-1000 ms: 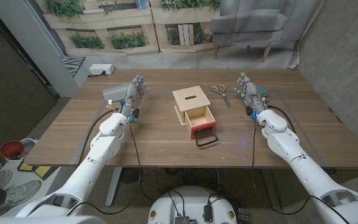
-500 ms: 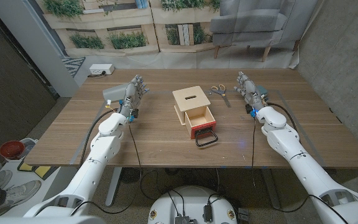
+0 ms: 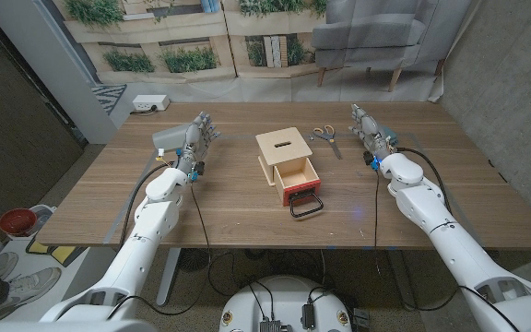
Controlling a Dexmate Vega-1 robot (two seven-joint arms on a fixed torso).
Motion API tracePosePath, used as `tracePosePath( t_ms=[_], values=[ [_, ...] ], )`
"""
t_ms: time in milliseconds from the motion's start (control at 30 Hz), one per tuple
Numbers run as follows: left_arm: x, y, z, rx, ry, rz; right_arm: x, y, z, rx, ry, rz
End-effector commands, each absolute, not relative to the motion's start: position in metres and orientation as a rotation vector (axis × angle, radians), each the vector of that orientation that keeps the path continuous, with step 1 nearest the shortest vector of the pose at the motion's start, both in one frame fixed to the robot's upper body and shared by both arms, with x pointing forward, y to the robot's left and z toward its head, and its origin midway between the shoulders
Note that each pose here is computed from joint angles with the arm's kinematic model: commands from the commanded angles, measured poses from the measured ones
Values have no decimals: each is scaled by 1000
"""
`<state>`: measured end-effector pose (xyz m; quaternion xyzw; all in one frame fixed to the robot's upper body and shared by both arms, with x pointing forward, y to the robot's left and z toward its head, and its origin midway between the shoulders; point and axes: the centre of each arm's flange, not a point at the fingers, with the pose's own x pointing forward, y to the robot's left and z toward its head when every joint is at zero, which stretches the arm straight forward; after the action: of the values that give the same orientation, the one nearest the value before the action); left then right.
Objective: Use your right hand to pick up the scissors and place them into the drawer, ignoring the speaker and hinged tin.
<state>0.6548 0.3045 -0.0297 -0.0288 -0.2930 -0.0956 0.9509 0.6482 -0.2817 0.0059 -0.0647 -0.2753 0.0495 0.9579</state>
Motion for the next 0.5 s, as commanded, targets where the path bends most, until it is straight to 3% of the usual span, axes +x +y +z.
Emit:
tracePosePath(
  t_ms=[33, 500],
  values=[
    [658, 306, -29, -66, -597, -193, 648, -280, 16, -202, -552, 57],
    [660, 307, -30, -72, -595, -189, 647, -275, 26, -274, -542, 24]
  ],
)
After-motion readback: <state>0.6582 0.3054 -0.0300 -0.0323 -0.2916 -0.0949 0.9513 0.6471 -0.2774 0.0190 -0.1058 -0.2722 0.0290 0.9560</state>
